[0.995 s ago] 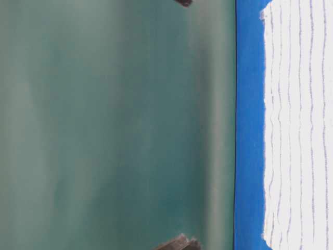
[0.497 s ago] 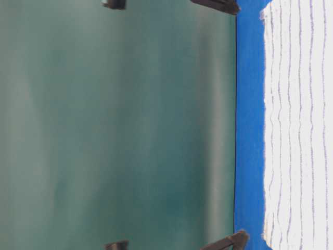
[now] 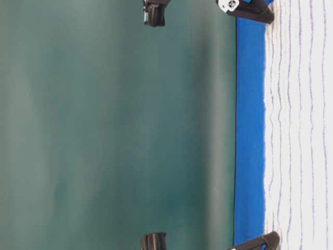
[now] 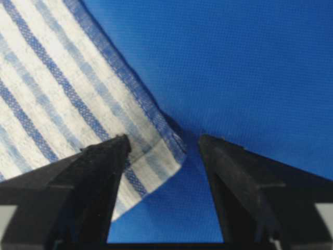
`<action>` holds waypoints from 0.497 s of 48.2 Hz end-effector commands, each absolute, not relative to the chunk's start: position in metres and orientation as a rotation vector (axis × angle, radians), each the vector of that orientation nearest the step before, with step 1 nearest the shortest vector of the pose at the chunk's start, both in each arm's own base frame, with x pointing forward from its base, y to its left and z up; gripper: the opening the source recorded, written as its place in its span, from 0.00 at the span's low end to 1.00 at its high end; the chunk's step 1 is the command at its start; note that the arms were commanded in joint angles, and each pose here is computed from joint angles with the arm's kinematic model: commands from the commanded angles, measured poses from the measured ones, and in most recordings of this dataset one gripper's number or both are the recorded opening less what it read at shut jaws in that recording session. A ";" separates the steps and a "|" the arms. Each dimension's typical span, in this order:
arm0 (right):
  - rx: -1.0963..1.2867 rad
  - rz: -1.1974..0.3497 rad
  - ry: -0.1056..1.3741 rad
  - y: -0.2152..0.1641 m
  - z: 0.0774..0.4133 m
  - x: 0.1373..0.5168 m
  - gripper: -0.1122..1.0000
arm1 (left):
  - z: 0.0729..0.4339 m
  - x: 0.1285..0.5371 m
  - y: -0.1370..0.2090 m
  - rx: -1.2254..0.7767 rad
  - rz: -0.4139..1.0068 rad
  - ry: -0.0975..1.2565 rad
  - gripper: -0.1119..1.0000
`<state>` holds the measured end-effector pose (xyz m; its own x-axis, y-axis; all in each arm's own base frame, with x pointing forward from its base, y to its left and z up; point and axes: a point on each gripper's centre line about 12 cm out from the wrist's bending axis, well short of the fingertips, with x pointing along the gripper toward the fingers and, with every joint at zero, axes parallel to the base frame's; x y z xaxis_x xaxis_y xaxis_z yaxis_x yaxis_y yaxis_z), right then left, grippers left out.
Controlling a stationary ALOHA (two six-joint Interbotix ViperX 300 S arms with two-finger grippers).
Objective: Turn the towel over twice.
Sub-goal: 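Move both grippers to the far towel corners and pinch them, then lift the held far edge up and away from the table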
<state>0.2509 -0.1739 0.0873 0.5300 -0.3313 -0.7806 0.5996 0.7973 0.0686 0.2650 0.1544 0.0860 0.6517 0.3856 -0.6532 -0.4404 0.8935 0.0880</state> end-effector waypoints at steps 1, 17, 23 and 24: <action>0.346 -0.572 0.823 -0.178 0.092 0.256 0.66 | 0.089 0.267 0.159 -0.079 0.479 0.711 0.83; 0.337 -0.569 0.850 -0.175 0.089 0.251 0.36 | 0.084 0.263 0.159 -0.090 0.482 0.744 0.21; 0.337 -0.569 0.850 -0.174 0.089 0.249 0.17 | 0.084 0.263 0.160 -0.091 0.481 0.748 0.14; 0.337 -0.569 0.852 -0.174 0.089 0.249 0.17 | 0.084 0.263 0.160 -0.091 0.481 0.748 0.14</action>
<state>0.2498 -0.1731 0.0850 0.5202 -0.3277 -0.7887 0.5943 0.8021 0.0587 0.2606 0.1560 0.0796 0.6225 0.3783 -0.6851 -0.4459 0.8909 0.0867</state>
